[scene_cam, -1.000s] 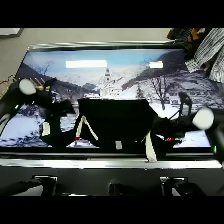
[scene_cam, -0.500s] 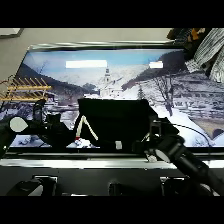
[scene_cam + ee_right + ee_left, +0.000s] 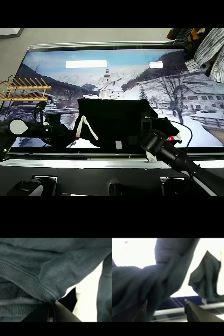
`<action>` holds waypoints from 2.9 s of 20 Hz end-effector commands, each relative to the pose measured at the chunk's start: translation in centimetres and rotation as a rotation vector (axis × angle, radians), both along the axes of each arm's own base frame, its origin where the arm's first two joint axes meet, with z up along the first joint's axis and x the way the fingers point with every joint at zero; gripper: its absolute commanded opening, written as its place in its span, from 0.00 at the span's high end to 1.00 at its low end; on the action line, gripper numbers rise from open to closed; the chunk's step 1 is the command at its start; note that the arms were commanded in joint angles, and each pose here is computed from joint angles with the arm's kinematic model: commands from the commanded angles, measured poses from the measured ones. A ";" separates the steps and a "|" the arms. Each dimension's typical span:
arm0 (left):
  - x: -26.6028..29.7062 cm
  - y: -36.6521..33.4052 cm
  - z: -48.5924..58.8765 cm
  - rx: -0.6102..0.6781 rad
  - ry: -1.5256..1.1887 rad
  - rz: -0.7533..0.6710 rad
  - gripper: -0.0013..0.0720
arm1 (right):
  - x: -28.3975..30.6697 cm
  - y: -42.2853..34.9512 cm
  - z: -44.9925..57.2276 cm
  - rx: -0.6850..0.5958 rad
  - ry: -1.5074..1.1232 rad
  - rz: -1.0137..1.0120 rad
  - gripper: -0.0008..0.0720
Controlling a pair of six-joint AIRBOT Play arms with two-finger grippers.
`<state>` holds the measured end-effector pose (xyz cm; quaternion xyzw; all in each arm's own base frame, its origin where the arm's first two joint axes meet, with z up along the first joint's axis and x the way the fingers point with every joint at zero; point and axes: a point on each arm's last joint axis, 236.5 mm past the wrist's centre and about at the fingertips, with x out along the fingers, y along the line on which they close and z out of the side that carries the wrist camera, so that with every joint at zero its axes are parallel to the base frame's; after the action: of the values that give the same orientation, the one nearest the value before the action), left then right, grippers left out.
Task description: Fold the clothes and pants, and hang the long-sleeved shirts on hangers.
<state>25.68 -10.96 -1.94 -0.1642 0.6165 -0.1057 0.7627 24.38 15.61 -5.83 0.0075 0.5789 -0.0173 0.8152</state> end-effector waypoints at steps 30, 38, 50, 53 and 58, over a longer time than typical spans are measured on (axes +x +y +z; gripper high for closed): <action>5.1 -13.6 2.6 0.165 -0.174 -0.311 0.95 | -2.1 -0.3 10.4 -0.014 0.131 -0.154 0.93; 6.1 -12.3 17.1 0.072 -0.211 -0.318 0.95 | 1.9 1.2 20.8 0.105 -0.085 -0.126 0.93; 3.0 -13.6 28.2 -0.094 -0.298 -0.323 0.95 | 4.7 -0.9 34.6 0.441 -0.228 -0.177 0.93; 3.2 -13.7 25.6 -0.073 -0.234 -0.313 0.95 | 3.1 -2.9 30.4 0.266 -0.087 -0.140 0.93; 4.8 -14.5 15.5 -0.048 -0.106 -0.254 0.95 | 2.7 -0.5 19.5 0.173 0.024 -0.154 0.93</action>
<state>29.50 -25.02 18.24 -0.0817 0.5745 -0.2426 0.7774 27.71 13.85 19.13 0.1374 0.5622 -0.0149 0.8154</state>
